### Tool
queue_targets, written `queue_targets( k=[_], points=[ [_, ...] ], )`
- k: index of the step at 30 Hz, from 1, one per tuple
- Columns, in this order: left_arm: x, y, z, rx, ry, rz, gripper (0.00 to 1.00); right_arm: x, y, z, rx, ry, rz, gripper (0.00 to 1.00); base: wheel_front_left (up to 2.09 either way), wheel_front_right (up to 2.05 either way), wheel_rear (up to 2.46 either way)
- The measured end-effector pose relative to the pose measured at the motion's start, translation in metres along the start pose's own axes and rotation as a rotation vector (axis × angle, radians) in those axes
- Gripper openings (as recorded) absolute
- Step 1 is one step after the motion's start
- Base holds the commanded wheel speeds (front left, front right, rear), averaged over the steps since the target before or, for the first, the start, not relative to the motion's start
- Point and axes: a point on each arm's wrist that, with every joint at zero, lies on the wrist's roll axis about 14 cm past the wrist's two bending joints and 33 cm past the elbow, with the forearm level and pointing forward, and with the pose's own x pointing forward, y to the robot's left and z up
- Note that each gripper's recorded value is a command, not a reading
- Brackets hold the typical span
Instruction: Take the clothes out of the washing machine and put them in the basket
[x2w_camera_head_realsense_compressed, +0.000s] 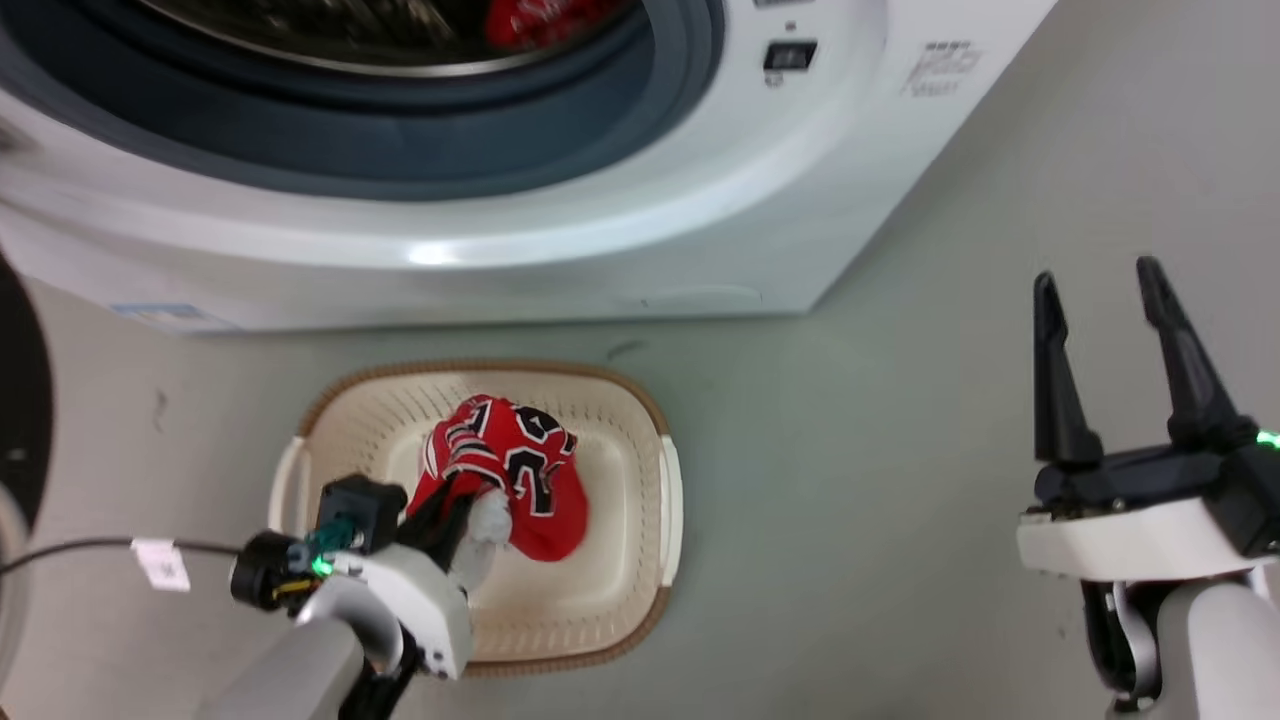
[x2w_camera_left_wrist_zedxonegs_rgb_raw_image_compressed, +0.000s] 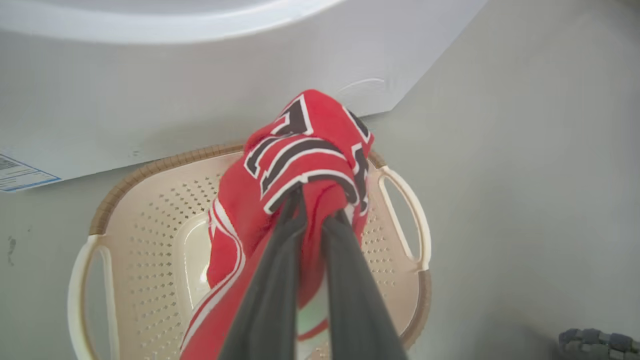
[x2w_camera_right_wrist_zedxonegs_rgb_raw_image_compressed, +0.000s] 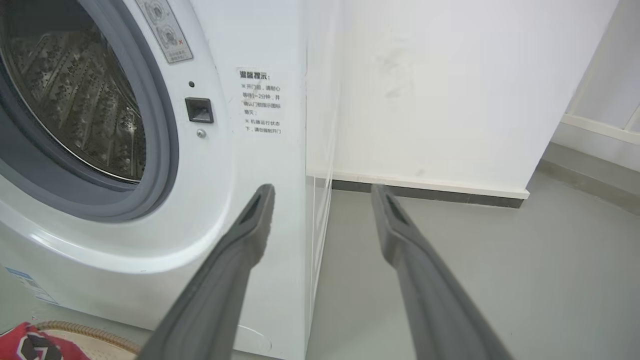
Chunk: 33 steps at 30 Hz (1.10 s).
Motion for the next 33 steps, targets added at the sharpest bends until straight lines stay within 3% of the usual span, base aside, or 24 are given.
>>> queue_targets(
  k=[5, 12, 19, 28, 29, 30, 31, 33],
  points=[
    [0.040, 0.014, -0.041, -0.030, 0.135, 0.016, 0.00, 0.015, -0.010, -0.025, -0.004, 0.039, -0.021, 1.00, 0.00, 0.00, 0.00],
    [0.087, 0.032, -0.092, 0.075, 0.325, -0.003, 0.00, 0.029, -0.025, -0.065, -0.002, 0.102, -0.057, 1.00, 0.00, 0.00, 0.00],
    [0.116, 0.045, -0.145, 0.245, 0.535, -0.066, 0.00, 0.032, -0.036, -0.109, -0.007, 0.179, -0.082, 1.00, 0.00, 0.00, 0.00],
    [0.118, 0.037, -0.201, 0.300, 0.698, -0.129, 0.00, 0.029, -0.042, -0.146, -0.009, 0.254, -0.097, 1.00, 0.00, 0.00, 0.00],
    [0.119, 0.037, -0.201, 0.301, 0.695, -0.128, 0.26, 0.029, -0.042, -0.146, -0.008, 0.254, -0.097, 1.00, 0.00, 0.00, 0.00],
    [0.119, 0.035, -0.201, 0.300, 0.694, -0.127, 0.26, 0.030, -0.042, -0.145, -0.005, 0.250, -0.096, 1.00, 0.00, 0.00, 0.00],
    [0.119, 0.034, -0.199, 0.301, 0.692, -0.128, 1.00, 0.031, -0.041, -0.142, -0.001, 0.241, -0.095, 1.00, 0.00, 0.00, 0.00],
    [0.119, 0.031, -0.193, 0.292, 0.674, -0.123, 1.00, 0.034, -0.040, -0.136, 0.002, 0.224, -0.091, 1.00, 0.00, 0.00, 0.00]
  ],
)
